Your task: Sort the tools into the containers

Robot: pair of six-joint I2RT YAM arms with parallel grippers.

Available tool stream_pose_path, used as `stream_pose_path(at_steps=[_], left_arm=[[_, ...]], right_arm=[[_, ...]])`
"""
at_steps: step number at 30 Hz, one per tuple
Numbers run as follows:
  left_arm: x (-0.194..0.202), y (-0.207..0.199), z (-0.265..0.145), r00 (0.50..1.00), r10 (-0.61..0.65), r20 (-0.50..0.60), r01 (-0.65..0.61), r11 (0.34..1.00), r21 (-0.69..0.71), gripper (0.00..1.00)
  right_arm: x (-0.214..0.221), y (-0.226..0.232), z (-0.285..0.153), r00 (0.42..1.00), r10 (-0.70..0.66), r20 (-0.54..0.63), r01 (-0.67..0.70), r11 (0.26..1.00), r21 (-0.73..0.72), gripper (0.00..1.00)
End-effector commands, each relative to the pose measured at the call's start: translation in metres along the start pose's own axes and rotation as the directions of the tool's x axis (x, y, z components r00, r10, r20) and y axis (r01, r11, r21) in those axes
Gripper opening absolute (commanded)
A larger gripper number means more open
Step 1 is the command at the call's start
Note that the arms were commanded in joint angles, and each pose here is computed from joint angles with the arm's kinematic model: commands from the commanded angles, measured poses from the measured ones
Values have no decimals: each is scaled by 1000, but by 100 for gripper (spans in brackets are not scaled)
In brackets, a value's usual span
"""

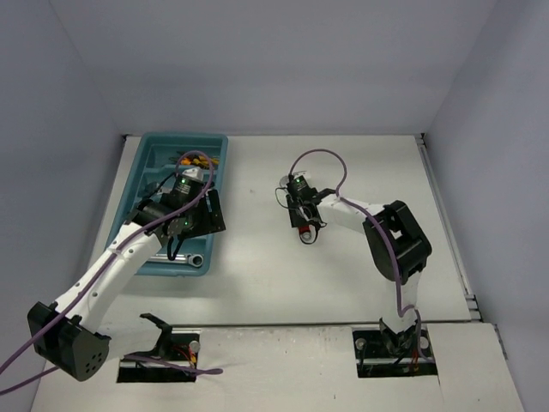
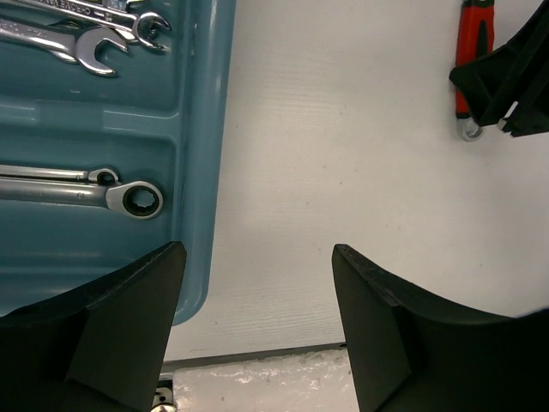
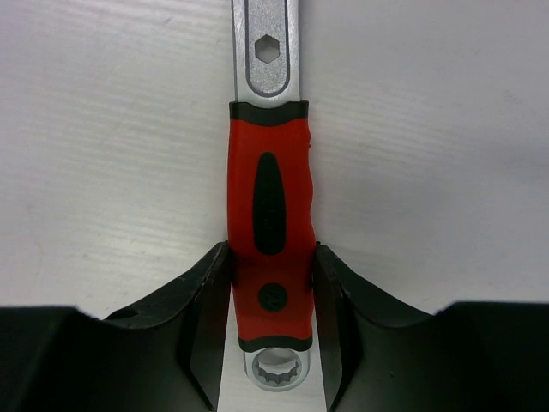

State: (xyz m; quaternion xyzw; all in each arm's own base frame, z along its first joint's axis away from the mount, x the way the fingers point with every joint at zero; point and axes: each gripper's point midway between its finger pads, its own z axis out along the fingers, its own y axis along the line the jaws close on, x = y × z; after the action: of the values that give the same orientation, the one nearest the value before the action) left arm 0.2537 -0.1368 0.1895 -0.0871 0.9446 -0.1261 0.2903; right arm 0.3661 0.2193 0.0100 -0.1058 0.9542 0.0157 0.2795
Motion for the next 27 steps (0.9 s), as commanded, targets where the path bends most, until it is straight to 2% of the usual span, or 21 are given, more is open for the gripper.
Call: stream_pose_path(at_steps=[1, 5, 8, 12, 13, 18, 20, 27], left_arm=[[-18, -17, -7, 999, -25, 45, 23, 999, 45, 66], [-26, -24, -3, 999, -10, 46, 8, 999, 47, 67], [-31, -29, -1, 999, 5, 46, -7, 999, 48, 66], [-31, -36, 4, 1000, 16, 21, -17, 998, 63, 66], [-31, -37, 6, 1000, 19, 16, -20, 998, 63, 66], [-30, -38, 5, 1000, 15, 14, -16, 998, 69, 66], [-29, -38, 3, 1000, 13, 15, -15, 997, 72, 66], [-21, -33, -6, 1000, 0, 25, -2, 996, 85, 66]], right_arm=[[85, 14, -27, 987, -88, -135, 86, 996, -23, 0], [123, 15, -59, 989, -36, -144, 30, 998, -48, 0], [155, 12, -75, 984, 7, -177, -21, 997, -72, 5], [157, 13, -92, 987, 56, -149, -74, 990, -117, 31], [153, 13, -95, 989, 59, -134, -75, 990, -122, 41], [117, 20, -97, 998, 30, -57, -36, 992, -117, 63], [101, 23, -93, 999, 3, -36, -7, 995, -102, 67], [67, 26, -63, 998, -37, -41, 35, 998, -52, 67]])
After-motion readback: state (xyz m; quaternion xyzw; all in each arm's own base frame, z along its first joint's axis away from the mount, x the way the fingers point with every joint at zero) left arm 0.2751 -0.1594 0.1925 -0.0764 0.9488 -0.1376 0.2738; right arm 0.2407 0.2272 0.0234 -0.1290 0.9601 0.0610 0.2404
